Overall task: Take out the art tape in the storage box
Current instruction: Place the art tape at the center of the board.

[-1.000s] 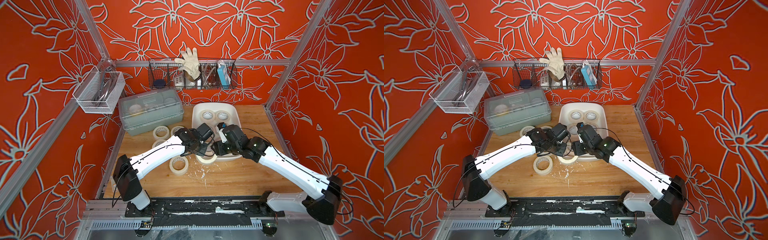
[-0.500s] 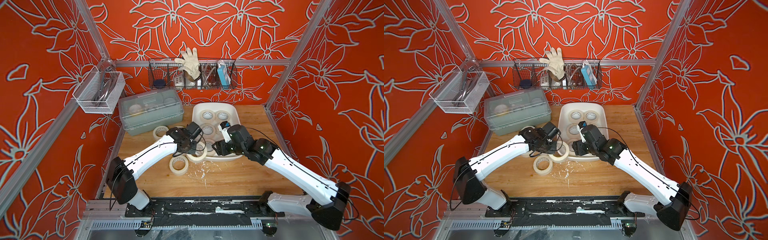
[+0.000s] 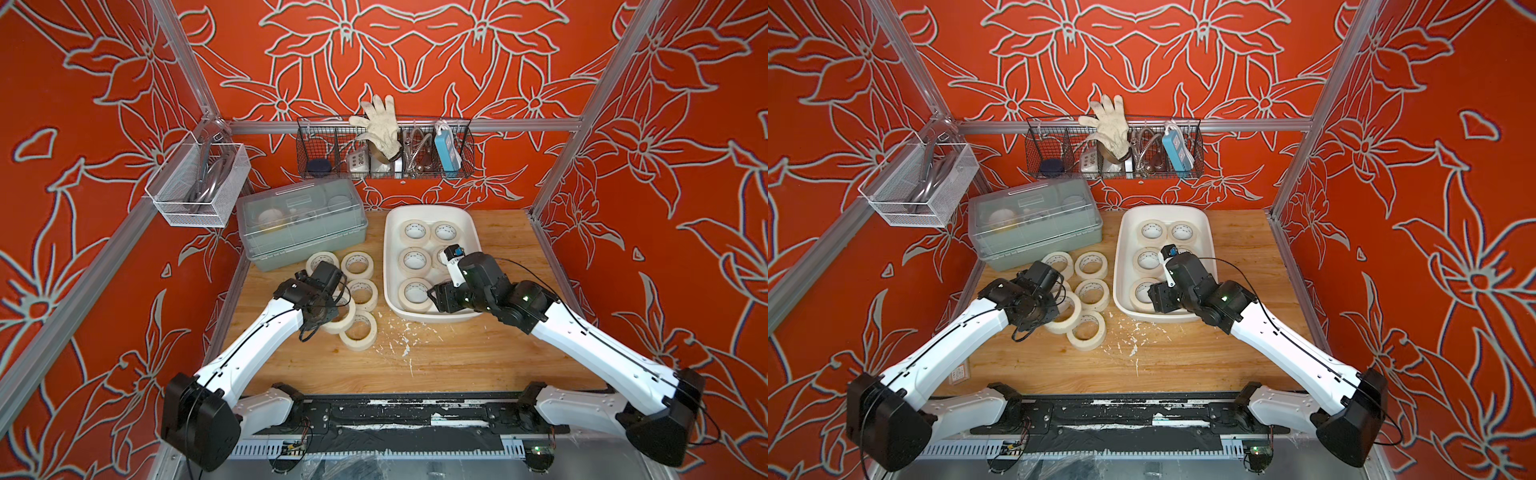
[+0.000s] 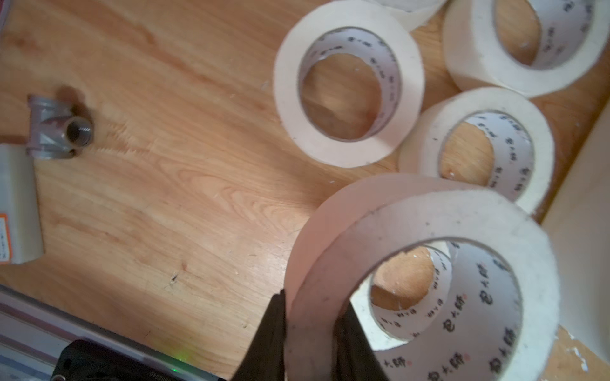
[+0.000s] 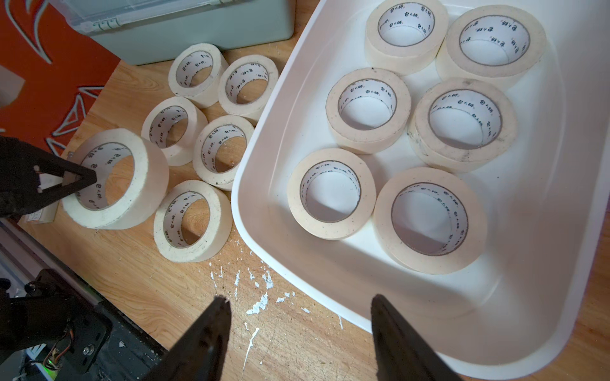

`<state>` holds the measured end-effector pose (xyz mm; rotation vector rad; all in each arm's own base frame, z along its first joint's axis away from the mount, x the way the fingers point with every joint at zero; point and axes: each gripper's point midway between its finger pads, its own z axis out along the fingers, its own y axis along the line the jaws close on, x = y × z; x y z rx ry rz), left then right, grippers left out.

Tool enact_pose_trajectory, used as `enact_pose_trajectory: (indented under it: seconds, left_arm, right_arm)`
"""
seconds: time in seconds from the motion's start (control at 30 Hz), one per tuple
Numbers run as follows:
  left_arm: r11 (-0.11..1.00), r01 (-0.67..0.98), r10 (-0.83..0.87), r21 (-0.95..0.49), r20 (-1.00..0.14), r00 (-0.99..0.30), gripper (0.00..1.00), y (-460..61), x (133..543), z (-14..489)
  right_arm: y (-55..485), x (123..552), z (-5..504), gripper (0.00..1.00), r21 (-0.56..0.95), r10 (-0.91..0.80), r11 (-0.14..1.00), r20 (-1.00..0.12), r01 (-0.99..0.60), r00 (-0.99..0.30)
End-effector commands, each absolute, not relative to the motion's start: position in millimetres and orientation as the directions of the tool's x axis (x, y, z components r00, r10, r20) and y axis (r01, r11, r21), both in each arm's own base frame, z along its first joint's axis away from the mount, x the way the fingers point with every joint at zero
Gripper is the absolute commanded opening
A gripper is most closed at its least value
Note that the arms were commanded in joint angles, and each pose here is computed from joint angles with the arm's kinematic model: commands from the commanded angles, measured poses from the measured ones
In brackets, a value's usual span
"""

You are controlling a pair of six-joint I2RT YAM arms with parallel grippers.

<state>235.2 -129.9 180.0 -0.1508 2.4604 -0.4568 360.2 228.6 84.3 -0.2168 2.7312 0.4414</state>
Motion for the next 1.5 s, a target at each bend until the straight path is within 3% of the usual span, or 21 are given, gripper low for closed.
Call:
enact_pose_trajectory:
  seconds: [0.0,0.1,0.2,0.4,0.73,0.87,1.47]
  left_arm:
    - [0.919,0.016,-0.228,-0.395,-0.561,-0.796,0.96,-135.4,236.2,184.4]
    - [0.916,0.017,-0.230,-0.402,-0.559,-0.797,0.96,-136.6,236.0,184.1]
    - [0.911,0.025,-0.227,-0.412,-0.550,-0.804,0.96,-140.2,236.0,183.2]
    - [0.895,0.029,-0.231,-0.446,-0.517,-0.824,0.91,-150.3,237.1,180.2]
    - [0.878,0.069,-0.215,-0.473,-0.521,-0.826,0.87,-163.1,237.7,192.2]
    - [0.884,0.151,-0.143,-0.443,-0.564,-0.813,0.82,-173.2,237.2,209.0]
    - [0.865,0.412,0.161,-0.287,-0.619,-0.769,0.82,-240.4,234.0,253.6]
  right_arm:
    - [225.4,362.9,83.5,0.50,0.232,-0.119,0.949,-0.367,-0.215,-0.922]
    - [225.2,363.4,84.6,0.44,0.230,-0.122,0.948,-0.371,-0.218,-0.920]
    - [226.4,362.5,89.4,0.25,0.236,-0.131,0.943,-0.379,-0.233,-0.916]
    - [218.3,358.9,108.1,0.10,0.212,-0.133,0.948,-0.410,-0.237,-0.902]
    - [198.1,335.9,152.3,0.07,0.187,-0.114,0.954,-0.493,-0.233,-0.863]
    - [196.8,322.9,171.5,0.06,0.193,-0.117,0.949,-0.516,-0.249,-0.849]
    - [206.6,283.8,211.6,0.06,0.218,-0.115,0.930,-0.593,-0.296,-0.797]
